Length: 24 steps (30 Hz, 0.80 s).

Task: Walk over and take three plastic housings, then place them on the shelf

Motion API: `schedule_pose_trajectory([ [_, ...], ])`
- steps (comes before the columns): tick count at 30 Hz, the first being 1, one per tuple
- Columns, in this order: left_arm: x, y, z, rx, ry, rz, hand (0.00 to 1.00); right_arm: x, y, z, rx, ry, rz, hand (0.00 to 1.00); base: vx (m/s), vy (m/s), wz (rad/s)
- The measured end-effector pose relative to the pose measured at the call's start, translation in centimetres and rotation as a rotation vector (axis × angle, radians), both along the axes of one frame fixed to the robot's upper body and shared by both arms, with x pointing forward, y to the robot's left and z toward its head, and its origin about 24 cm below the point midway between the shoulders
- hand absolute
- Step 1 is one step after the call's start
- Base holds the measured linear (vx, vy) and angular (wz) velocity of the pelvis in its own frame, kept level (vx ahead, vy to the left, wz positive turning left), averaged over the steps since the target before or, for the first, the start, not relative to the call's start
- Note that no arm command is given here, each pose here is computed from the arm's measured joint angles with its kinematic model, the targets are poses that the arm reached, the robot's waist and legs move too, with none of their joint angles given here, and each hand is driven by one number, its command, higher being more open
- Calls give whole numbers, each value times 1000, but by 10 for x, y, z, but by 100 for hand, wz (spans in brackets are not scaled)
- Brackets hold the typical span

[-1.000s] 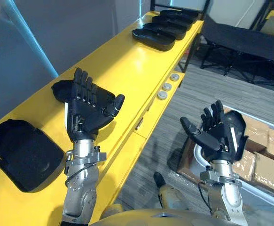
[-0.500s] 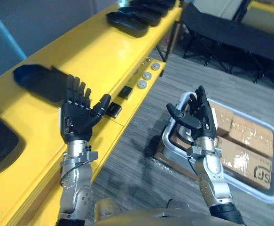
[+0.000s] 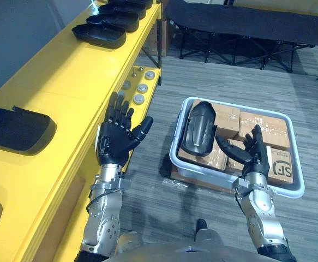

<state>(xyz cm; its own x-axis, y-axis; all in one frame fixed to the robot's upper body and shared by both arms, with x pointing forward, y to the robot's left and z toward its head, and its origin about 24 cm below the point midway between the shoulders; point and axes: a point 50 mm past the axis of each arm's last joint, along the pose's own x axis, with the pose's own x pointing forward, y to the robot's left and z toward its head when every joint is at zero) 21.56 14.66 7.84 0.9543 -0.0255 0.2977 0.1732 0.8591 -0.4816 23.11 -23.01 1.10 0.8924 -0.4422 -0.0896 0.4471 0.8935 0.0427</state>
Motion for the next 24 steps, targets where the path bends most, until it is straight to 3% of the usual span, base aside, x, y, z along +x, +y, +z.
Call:
schedule_pose_trajectory([
  [3, 12, -3, 16, 53, -72, -46, 100, 25, -21, 5, -8, 3, -121, 100, -212, 122, 5],
  [8, 24, -10, 32, 95, -139, -105, 100, 74, -55, 55, -70, -86, -206, 100, -163, 1, 15],
  [16, 38, -19, 33, 141, -154, -175, 100, 107, -85, 102, -118, -107, -245, 100, -44, -33, 19],
  [24, 46, -22, 22, 160, -104, -195, 100, 129, -98, 124, -167, 34, -197, 100, -31, 1, 14],
])
